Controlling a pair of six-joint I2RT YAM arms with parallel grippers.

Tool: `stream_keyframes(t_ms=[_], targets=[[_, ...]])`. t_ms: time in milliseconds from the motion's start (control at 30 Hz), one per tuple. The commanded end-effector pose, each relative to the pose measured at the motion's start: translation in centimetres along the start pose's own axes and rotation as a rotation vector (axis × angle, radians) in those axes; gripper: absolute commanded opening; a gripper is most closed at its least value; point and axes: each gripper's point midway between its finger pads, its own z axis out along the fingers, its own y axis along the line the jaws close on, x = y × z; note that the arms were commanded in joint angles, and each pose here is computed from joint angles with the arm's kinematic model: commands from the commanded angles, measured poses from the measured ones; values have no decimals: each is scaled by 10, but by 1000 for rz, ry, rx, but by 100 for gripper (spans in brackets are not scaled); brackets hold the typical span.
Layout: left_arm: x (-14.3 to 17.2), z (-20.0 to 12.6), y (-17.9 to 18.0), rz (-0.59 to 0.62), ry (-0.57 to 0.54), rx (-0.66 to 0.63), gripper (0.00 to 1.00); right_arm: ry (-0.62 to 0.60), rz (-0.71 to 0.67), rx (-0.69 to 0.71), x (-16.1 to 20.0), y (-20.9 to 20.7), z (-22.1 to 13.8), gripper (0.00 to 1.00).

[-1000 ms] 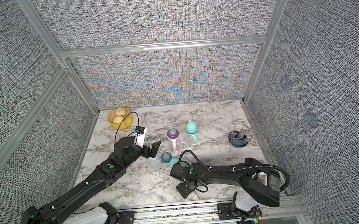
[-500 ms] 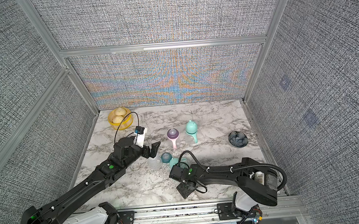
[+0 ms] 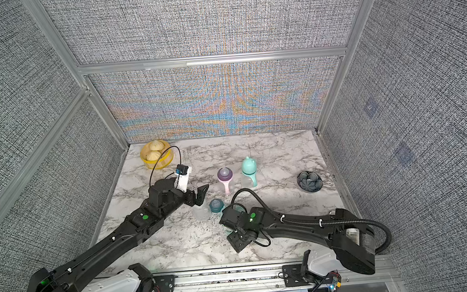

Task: Assemble the baby bottles
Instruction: Pick up the lid from the center of the board.

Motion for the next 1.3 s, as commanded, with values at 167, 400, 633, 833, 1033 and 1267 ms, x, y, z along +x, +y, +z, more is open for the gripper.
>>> stream_keyframes(t_ms=[167,400,633,833,1033,1267], targets=[[-2,-1,3,5,-11,-11,100,16,-7,25,-1,-12,6,73],[-3,0,3,3,-14,-9,100,44,-12,30,3,-13,17,73],[-2,1,3,8,-7,-9,100,64,11,17,12,-11,32,73],[-2,2,3,6,-7,-8,100,36,29,24,18,-11,39,73],[0,4,2,3,-2,-3,100,-4,58,38,22,-17,47,74],[1,3,3,1,-1,-5,100,-11,74,49,32,-23,52,75]])
